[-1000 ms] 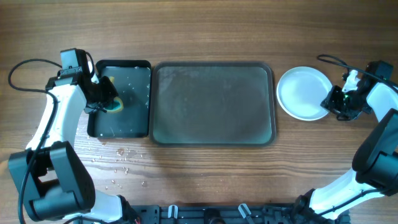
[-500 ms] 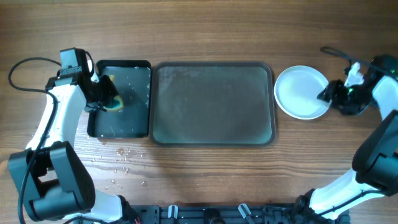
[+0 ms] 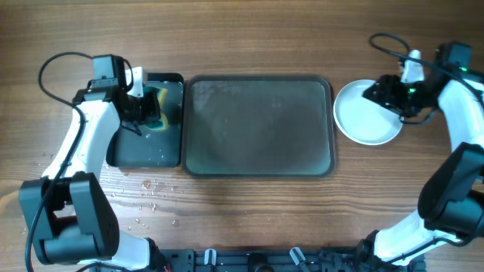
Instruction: Clean dirty plates on tray and stack at the side
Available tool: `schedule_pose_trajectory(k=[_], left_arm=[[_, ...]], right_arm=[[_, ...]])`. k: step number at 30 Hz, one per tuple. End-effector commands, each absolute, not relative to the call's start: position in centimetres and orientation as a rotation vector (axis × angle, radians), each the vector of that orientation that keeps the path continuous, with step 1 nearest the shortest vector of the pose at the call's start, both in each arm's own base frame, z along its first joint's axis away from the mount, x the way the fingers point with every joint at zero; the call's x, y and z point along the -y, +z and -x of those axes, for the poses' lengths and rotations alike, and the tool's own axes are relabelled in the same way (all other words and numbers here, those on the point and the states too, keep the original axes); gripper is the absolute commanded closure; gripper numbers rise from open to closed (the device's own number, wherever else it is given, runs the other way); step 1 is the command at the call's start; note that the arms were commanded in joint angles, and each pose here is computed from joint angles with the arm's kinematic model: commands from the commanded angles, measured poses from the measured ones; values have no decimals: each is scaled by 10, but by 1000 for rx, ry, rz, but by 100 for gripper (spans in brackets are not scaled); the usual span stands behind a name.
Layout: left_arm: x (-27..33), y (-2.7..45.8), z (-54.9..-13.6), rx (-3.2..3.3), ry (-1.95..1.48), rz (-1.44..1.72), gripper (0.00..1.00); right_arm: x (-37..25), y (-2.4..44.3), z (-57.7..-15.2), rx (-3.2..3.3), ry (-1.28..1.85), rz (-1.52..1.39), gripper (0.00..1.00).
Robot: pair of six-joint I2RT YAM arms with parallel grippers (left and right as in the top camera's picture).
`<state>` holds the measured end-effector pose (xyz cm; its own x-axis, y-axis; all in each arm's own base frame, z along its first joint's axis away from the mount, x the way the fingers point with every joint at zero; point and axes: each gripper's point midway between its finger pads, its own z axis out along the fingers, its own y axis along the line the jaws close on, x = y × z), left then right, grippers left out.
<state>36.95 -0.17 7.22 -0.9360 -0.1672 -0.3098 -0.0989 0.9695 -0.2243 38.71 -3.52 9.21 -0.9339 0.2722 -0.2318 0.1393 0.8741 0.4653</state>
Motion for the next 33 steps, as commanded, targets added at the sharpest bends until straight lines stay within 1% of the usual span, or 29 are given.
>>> schedule_pose_trajectory(k=[1, 6, 13, 18, 24, 29, 30, 31, 32, 33], left_arm=[[3, 73, -369, -2784, -266, 97, 95], [0, 69, -367, -2801, -241, 109, 96], [0, 49, -367, -2848, -247, 119, 95], [0, 38, -370, -2860, -250, 130, 92], [0, 37, -372, -2854, -252, 151, 89], [0, 37, -372, -2854, -252, 151, 73], [0, 37, -373, -2853, -252, 151, 69], [0, 37, -373, -2853, -252, 151, 61], [0, 37, -373, -2851, -252, 151, 58], [0, 37, -373, -2850, -252, 150, 55]], right_arm=[[19, 99, -393, -2768, 560, -206, 32], [2, 98, -395, -2785, 528, -131, 31], [-3, 98, -398, -2776, 526, -109, 31], [-3, 98, -398, -2775, 526, -110, 30], [-3, 98, -398, -2775, 526, -109, 30], [-3, 98, -398, -2775, 526, -108, 30], [-3, 98, -398, -2775, 526, -108, 29], [-3, 98, -398, -2775, 526, -109, 29], [-3, 98, -398, -2775, 526, -109, 29], [-3, 98, -398, -2775, 527, -110, 24]])
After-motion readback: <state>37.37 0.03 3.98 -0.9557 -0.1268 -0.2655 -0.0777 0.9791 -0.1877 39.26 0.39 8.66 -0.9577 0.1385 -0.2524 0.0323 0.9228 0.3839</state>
